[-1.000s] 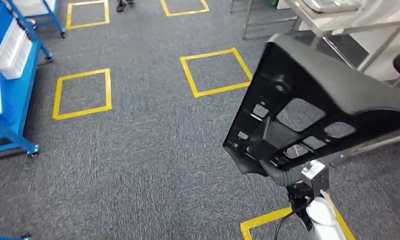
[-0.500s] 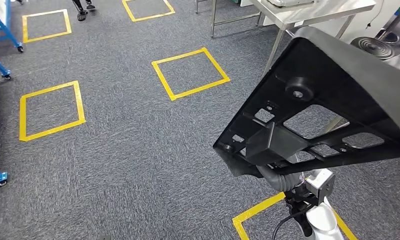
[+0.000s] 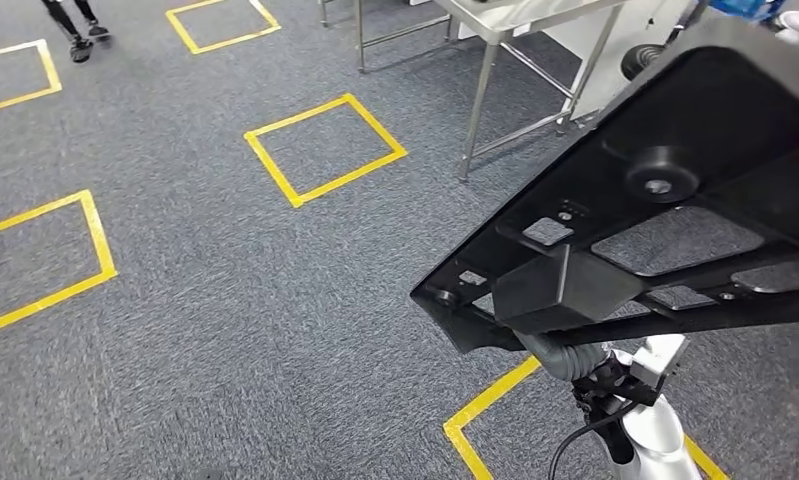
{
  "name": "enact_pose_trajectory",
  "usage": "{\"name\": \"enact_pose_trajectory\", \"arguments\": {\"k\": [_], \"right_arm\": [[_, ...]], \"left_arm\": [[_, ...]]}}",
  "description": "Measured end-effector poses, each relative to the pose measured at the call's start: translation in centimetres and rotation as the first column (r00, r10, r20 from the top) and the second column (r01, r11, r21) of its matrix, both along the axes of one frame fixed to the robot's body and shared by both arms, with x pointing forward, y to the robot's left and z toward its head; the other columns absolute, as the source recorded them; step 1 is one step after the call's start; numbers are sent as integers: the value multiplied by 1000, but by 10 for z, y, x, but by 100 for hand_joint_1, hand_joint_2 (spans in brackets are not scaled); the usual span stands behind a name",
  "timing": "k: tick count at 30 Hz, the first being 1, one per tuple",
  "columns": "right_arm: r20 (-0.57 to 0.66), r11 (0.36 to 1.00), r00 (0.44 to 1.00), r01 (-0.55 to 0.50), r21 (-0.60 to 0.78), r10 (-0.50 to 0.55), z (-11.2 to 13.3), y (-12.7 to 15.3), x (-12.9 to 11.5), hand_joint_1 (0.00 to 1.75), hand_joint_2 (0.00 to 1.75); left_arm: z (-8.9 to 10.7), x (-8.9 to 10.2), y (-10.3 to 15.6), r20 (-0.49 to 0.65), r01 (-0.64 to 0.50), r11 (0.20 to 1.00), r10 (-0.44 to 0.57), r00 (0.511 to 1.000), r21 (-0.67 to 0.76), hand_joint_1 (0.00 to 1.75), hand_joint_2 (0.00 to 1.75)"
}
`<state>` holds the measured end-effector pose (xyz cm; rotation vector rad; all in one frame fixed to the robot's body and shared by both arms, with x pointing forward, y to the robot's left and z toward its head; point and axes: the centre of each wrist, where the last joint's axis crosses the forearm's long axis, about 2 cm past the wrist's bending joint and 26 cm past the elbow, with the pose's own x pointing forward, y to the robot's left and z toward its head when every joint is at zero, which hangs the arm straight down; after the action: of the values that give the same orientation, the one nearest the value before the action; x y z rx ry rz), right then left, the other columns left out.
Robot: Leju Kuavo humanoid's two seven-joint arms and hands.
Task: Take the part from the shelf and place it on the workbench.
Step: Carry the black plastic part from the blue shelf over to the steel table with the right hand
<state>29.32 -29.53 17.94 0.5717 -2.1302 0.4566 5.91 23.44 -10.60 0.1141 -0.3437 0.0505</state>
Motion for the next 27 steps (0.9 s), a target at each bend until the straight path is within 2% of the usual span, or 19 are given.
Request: {"name": "enact_pose_trajectory", "arguments": {"k": [16, 27], "right_arm": [[7, 999, 1000, -23, -22, 24, -1, 14, -22, 155, 175], [11, 999, 999, -32, -24, 32, 1, 15, -26, 155, 175]], "left_arm": [[0, 2, -1, -14, 21, 1000, -21, 1000, -6, 0, 175], [0, 0, -3, -25, 22, 1000, -22, 999, -8, 0, 175]]}}
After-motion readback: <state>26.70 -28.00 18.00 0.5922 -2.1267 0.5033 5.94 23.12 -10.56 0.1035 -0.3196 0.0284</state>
